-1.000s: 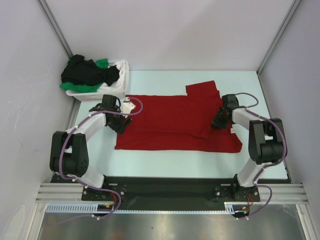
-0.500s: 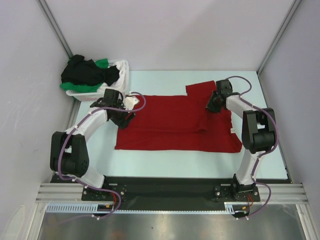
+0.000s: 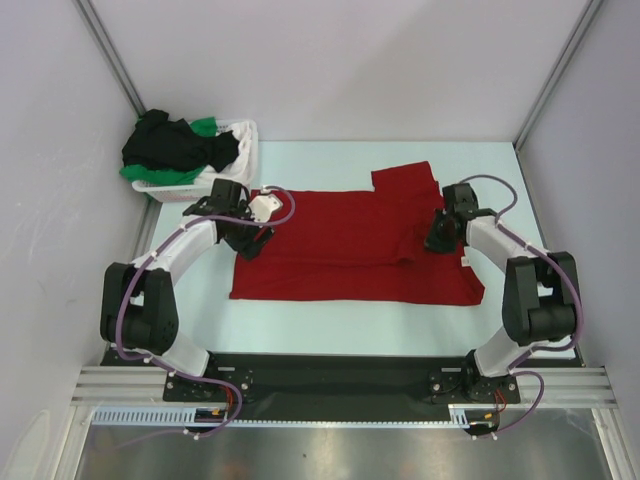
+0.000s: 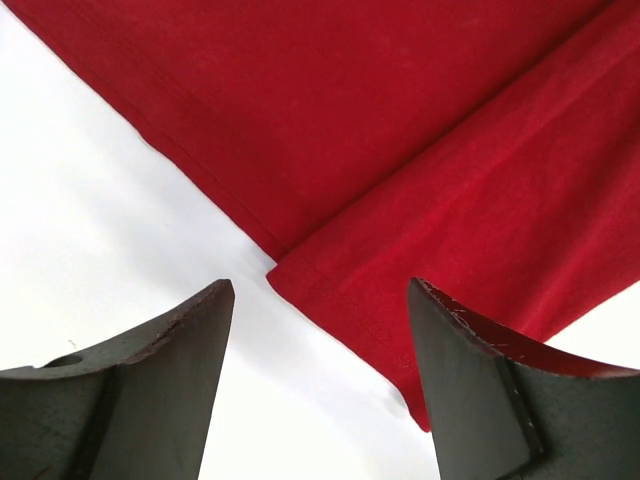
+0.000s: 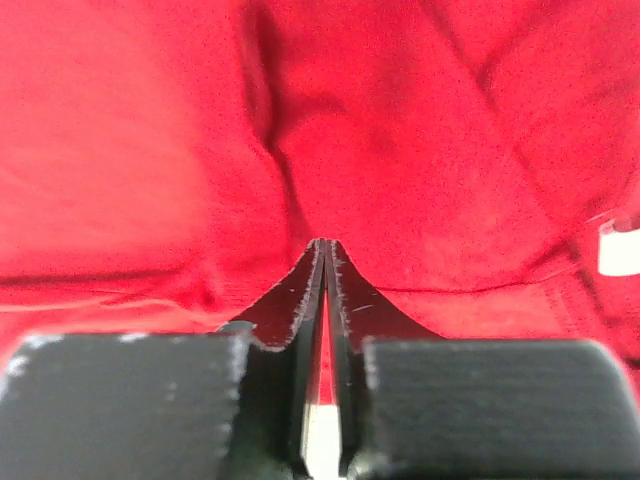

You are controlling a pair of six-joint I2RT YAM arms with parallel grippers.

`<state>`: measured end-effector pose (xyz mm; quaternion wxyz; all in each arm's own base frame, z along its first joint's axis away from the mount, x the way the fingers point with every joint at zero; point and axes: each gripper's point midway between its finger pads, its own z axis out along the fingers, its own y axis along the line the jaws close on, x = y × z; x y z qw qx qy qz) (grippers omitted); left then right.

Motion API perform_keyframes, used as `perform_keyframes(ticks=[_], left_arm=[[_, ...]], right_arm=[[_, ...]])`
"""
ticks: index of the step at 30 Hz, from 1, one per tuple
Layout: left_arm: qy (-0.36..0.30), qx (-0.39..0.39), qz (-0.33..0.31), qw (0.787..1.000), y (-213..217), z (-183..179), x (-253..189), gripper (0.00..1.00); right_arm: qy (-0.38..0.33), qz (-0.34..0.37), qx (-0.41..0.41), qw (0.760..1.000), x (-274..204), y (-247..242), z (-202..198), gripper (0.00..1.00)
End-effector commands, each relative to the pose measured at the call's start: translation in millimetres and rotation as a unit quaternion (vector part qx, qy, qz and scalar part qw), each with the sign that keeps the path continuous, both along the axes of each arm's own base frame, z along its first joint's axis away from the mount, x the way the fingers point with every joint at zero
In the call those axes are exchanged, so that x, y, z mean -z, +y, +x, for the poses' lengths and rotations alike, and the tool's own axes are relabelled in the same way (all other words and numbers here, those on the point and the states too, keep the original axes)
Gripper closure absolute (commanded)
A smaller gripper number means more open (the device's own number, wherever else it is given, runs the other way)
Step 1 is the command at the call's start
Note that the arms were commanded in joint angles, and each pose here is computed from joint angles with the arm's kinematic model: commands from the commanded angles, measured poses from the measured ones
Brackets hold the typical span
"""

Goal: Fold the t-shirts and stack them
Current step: Fold the tshirt

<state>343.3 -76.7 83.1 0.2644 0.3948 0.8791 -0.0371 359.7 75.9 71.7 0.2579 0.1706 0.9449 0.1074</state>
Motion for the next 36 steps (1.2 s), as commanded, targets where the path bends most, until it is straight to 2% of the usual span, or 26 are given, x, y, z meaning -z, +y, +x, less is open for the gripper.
perform_keyframes(ticks=[1, 3, 7, 14, 19, 23, 25, 26, 28, 30, 33, 36], left_arm=[[-0.011, -0.003, 0.002, 1.0, 3, 1, -2, 0.25], [-0.017, -0.004, 0.007, 1.0, 6, 0, -5, 0.25], [-0.019, -0.008, 0.012, 1.0, 11, -2, -4, 0.24], [-0.021, -0.015, 0.013, 1.0, 14, -2, -6, 0.24], [-0.025, -0.021, 0.014, 0.999, 18, 2, -9, 0.24], [-0.018, -0.031, 0.018, 0.999, 21, 3, -5, 0.24], [-0.008, -0.038, 0.019, 0.999, 24, 4, 3, 0.24], [-0.006, -0.04, 0.018, 0.999, 25, 5, 6, 0.25], [-0.003, -0.039, 0.019, 0.999, 25, 8, 12, 0.26], [-0.003, -0.036, 0.017, 0.999, 23, 12, 14, 0.26], [0.001, -0.045, 0.001, 0.999, 17, 19, 9, 0.27], [-0.009, -0.028, -0.056, 0.998, -19, 33, -20, 0.31]], right_arm=[[0.044, 0.039, -0.004, 0.998, 25, 13, -16, 0.95], [0.051, 0.045, -0.007, 0.998, 30, 19, -15, 0.99], [0.052, 0.078, -0.036, 0.995, 31, 47, -4, 1.0], [-0.005, 0.146, -0.032, 0.989, 2, 84, 47, 1.0], [-0.008, 0.16, -0.03, 0.987, 11, 100, 73, 1.0], [-0.033, 0.149, -0.041, 0.987, -17, 96, 85, 1.0], [-0.049, 0.106, -0.035, 0.993, -26, 75, 84, 0.96], [-0.061, 0.085, -0.022, 0.994, -39, 55, 81, 0.89], [-0.064, 0.026, -0.005, 0.998, -30, 20, 70, 0.85], [-0.069, 0.005, -0.006, 0.998, -30, -5, 69, 0.75], [-0.057, -0.058, -0.062, 0.995, -18, -26, 76, 0.58], [-0.061, -0.079, -0.088, 0.991, -18, -36, 95, 0.57]])
